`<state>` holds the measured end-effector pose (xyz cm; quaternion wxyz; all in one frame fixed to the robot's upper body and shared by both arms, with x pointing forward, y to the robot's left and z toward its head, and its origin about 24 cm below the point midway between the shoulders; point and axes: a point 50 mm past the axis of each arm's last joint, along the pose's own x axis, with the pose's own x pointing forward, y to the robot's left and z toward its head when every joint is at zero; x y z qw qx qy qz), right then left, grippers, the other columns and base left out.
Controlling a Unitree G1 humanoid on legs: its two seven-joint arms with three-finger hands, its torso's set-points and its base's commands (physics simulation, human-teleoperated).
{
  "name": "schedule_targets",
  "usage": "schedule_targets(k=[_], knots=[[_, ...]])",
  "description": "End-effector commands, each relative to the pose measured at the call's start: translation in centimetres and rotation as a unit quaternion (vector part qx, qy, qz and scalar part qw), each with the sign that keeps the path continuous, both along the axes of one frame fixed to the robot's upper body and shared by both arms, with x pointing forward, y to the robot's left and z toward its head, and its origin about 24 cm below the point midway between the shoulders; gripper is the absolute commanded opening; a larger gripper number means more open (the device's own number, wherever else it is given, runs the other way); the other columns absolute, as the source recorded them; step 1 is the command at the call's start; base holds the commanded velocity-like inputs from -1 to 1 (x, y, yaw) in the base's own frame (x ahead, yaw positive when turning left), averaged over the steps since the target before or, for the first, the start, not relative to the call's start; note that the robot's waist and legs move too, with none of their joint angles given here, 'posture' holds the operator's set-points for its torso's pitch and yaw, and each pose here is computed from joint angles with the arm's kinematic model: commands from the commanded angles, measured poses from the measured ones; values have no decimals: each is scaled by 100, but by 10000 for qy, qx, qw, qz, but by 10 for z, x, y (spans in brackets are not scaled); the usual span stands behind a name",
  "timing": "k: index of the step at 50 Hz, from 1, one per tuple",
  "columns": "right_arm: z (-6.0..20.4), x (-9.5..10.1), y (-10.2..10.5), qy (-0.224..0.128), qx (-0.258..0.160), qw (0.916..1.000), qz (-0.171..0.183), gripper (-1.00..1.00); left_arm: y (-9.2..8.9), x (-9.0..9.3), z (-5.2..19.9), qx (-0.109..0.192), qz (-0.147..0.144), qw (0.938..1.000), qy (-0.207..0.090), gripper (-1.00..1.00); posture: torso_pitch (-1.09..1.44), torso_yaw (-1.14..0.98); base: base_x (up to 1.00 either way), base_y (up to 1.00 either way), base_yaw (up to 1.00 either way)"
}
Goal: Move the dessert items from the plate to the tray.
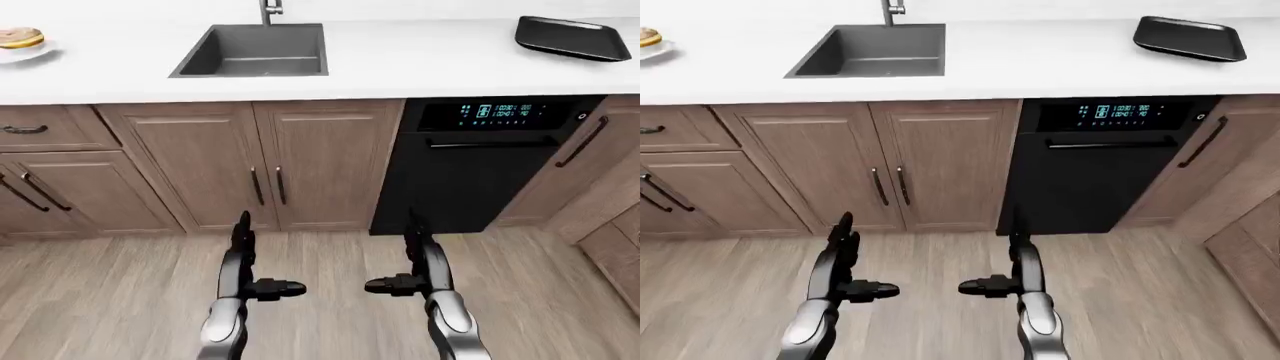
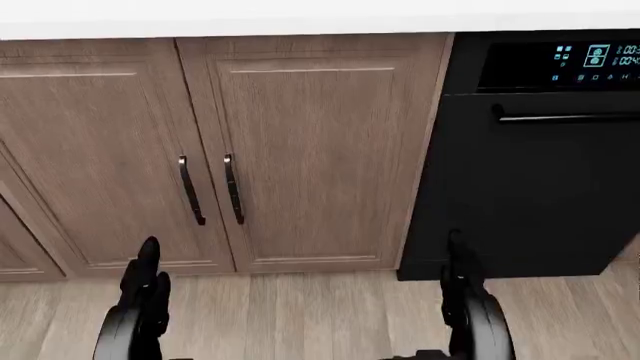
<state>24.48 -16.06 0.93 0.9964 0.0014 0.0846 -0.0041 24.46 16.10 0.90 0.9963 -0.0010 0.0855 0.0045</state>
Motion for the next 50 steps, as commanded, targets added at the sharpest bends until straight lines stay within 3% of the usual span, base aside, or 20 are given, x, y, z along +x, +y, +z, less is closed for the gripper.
schedule_targets(k=[1, 8, 11, 18, 20, 27, 45, 50], knots=[[27, 11, -4, -787, 65, 9969, -53, 100, -6, 5, 43, 16, -58, 9967, -813, 100, 0, 0, 0, 0, 0], [35, 9, -7, -836, 29, 9964, -99, 100, -10, -3, 66, 84, -73, 9968, -787, 100, 0, 0, 0, 0, 0], [45, 12, -4, -741, -140, 9971, 92, 100, -8, -3, 82, 121, -114, 9963, -847, 100, 0, 0, 0, 0, 0], [98, 14, -12, -917, -162, 9954, 243, 100, 4, 1, 125, 297, -239, 9962, -783, 100, 0, 0, 0, 0, 0], [123, 11, -13, -1313, 109, 9906, 366, 100, 10, 2, 138, 347, -135, 9962, -793, 100, 0, 0, 0, 0, 0], [155, 14, -12, -1541, 157, 9871, 417, 100, 18, 3, 167, 367, -28, 9953, -895, 100, 0, 0, 0, 34, 0], [179, 15, -24, -1680, 11, 9851, 365, 100, 21, 3, 206, 327, -68, 9936, -1077, 100, 0, 0, 0, 64, 0], [184, 16, -22, -1653, 17, 9850, 488, 100, 22, 3, 209, 316, -77, 9932, -1121, 100, 0, 0, 0, 69, 0]])
